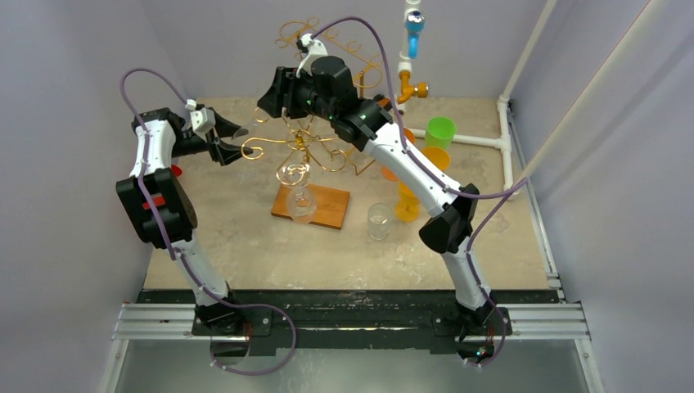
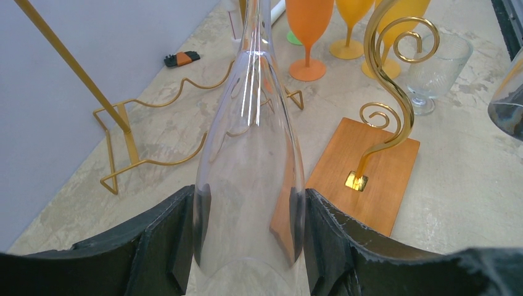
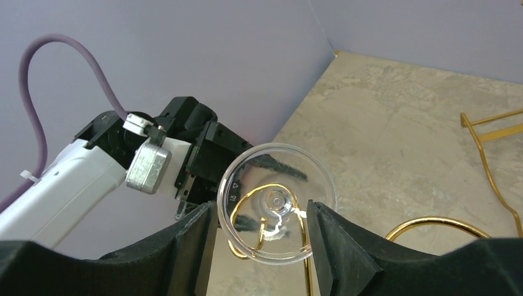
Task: Place the wine glass upside down on the wine glass rack
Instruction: Place the wine glass at the wine rack.
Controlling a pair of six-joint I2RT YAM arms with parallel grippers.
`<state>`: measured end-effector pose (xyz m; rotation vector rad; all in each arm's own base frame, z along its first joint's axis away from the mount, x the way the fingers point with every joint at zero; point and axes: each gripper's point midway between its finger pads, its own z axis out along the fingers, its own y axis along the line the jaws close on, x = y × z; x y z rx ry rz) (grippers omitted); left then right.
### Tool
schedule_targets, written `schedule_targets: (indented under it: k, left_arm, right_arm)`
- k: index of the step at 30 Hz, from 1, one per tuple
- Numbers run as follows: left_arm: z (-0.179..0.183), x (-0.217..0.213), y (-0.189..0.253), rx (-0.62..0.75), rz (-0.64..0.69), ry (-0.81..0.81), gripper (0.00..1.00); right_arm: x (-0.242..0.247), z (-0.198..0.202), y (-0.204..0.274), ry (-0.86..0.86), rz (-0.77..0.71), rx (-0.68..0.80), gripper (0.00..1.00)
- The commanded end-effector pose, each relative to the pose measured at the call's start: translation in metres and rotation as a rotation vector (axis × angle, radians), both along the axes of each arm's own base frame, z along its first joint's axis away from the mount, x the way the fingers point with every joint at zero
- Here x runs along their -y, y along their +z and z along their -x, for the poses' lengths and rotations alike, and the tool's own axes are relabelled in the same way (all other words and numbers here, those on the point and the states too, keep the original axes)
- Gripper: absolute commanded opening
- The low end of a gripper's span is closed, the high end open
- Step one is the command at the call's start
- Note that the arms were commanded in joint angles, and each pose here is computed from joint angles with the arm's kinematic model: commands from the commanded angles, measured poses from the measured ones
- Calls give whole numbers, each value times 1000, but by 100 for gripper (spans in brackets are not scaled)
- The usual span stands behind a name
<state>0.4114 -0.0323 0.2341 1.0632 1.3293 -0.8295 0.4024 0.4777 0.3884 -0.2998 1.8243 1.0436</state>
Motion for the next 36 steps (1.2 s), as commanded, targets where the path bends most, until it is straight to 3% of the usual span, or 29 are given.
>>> schedule_targets:
  k: [1,36]
  left_arm:
    - [1,-1,32,98,58,15,0]
    - [1,30,48,161,38,-66,0]
  right_arm:
    - [-9,14,27,64,-67,35,62]
    - [-48,44,24,256,-130,25,65]
